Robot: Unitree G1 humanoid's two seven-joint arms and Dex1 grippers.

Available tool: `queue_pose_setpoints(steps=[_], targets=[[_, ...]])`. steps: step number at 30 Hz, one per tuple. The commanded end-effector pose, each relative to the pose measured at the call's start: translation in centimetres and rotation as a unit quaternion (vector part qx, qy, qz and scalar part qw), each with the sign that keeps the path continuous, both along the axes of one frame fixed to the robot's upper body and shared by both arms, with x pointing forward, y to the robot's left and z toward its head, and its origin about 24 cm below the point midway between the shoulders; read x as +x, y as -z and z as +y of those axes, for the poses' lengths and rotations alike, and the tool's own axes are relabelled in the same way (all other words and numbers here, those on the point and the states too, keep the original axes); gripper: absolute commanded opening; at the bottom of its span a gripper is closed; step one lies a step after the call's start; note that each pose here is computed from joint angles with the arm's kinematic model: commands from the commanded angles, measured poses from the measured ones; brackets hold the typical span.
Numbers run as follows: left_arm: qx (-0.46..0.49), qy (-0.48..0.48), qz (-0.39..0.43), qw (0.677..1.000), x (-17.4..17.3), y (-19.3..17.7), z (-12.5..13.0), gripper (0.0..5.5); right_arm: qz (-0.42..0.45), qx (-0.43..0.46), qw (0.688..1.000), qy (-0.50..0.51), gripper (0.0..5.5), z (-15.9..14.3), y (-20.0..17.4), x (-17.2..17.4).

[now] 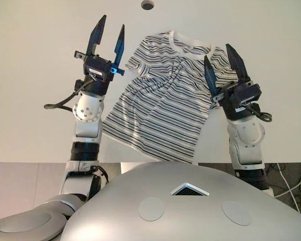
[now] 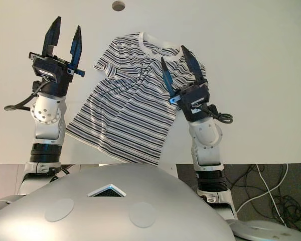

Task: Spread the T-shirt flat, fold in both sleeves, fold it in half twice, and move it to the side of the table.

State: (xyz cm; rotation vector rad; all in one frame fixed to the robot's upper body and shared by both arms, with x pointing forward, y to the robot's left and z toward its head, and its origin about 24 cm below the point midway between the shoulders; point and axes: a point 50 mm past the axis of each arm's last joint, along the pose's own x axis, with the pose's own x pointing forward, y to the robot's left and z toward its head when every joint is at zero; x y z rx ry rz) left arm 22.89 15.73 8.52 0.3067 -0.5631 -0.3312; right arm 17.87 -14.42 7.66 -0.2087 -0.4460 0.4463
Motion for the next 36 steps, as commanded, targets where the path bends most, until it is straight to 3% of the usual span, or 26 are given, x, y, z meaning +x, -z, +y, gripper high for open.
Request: queue_pose_setpoints(steps=[1,17,29,36], targets=[[0.004,0.004,-0.003,1.000,0.3,-0.1,-0.3,1.97,-0.005,-0.008,1.000,-0.003,2.38,0.0,0.0,-0.1],[0.013,0.005,-0.013,1.000,0.6,-0.4,-0.6,1.97,0.003,-0.046,0.998,-0.047,2.38,0.6,0.8,-1.1],[0.190,0.049,-0.040,0.980,4.4,-0.1,-3.4,1.97,0.089,-0.199,0.966,-0.138,2.38,-0.5,3.9,-1.8],[0.249,0.090,-0.022,0.964,4.6,1.6,-4.2,1.97,0.125,-0.255,0.944,-0.166,2.38,-1.3,4.9,-2.7]])
